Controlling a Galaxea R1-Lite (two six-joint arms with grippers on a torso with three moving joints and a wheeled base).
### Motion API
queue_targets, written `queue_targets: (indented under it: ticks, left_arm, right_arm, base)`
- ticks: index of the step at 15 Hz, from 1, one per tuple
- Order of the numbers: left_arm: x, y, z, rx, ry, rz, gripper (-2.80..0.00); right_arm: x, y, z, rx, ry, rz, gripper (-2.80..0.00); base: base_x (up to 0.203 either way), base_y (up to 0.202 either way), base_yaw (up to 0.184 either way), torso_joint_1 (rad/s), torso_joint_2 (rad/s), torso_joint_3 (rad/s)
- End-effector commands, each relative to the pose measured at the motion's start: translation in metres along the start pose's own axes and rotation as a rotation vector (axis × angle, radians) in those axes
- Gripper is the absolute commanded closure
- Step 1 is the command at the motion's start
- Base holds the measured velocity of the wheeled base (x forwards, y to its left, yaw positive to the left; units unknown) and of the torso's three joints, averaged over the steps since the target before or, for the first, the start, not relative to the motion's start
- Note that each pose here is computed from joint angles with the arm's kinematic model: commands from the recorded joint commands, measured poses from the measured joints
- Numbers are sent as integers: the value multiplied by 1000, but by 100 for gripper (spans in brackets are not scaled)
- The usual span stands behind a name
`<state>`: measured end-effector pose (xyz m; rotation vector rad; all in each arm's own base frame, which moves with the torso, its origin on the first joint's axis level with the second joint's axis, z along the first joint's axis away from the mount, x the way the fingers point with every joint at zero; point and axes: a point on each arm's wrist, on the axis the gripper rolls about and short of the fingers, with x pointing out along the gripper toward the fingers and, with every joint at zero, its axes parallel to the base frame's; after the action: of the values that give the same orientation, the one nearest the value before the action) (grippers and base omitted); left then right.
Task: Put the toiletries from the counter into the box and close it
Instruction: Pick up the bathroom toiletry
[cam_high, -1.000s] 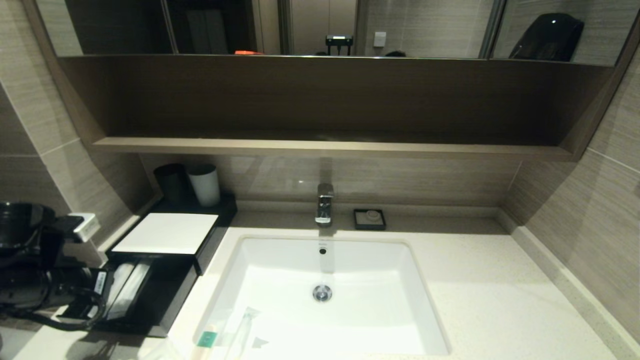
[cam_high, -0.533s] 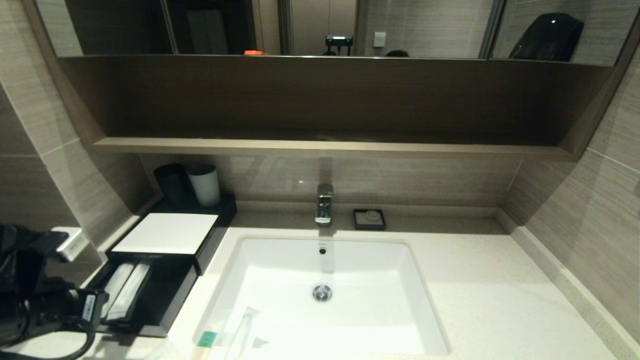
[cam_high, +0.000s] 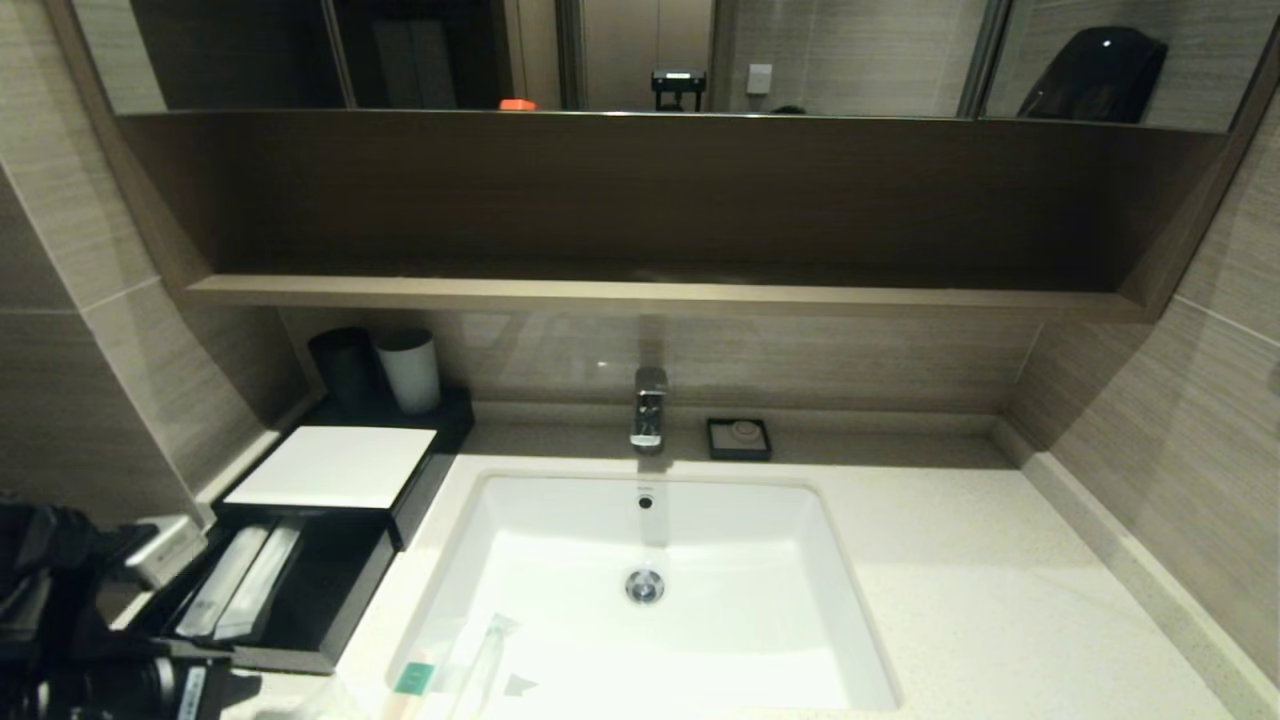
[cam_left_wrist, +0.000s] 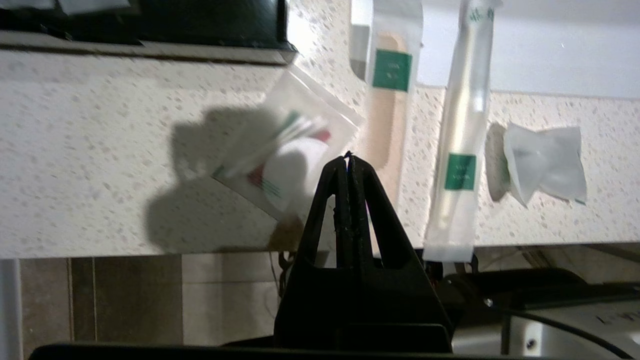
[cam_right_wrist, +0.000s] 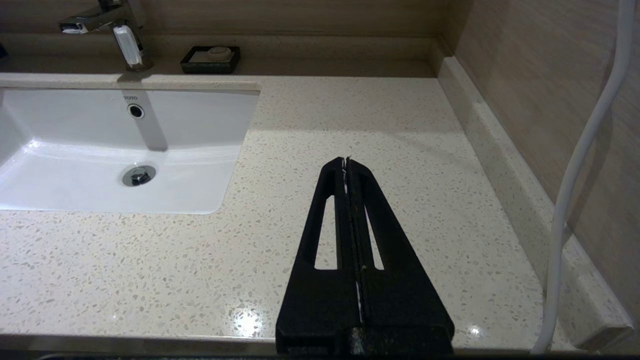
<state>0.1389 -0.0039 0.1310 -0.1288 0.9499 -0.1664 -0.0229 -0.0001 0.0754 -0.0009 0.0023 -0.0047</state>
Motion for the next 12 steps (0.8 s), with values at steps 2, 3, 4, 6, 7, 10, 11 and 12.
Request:
queue_targets:
  ticks: [2, 3, 4, 6, 7, 10, 11, 12]
  left_arm:
    - [2, -4, -5, 0, 41, -8, 0]
    - [4, -3, -8, -1, 56, -5, 0]
    - [6, -2, -11, -4, 74, 1, 0]
    - [15, 0, -18, -14, 135, 20, 0]
    - [20, 2, -21, -20, 167, 32, 0]
    - [28, 4, -24, -38, 223, 43, 0]
    - [32, 4, -25, -46, 244, 45, 0]
    - [35, 5, -26, -51, 267, 47, 0]
  right_arm:
    - [0, 0, 0, 0, 0, 1, 0]
    - [0, 0, 0, 0, -2, 1, 0]
    - [0, 0, 0, 0, 0, 0, 0]
    - [0, 0, 0, -1, -1, 0, 0]
    - [0, 0, 0, -1, 1, 0, 0]
    - [0, 0, 0, -1, 1, 0, 0]
    - [0, 0, 0, -1, -2, 0, 0]
    - [0, 0, 0, -1, -1, 0, 0]
  base:
    - [0, 0, 0, 0, 0, 0]
    - [0, 0, 0, 0, 0, 0]
    - [0, 0, 0, 0, 0, 0]
    - [0, 0, 0, 0, 0, 0]
    - [0, 0, 0, 0, 0, 0]
    - [0, 0, 0, 0, 0, 0]
    - [0, 0, 0, 0, 0, 0]
    - [0, 0, 0, 0, 0, 0]
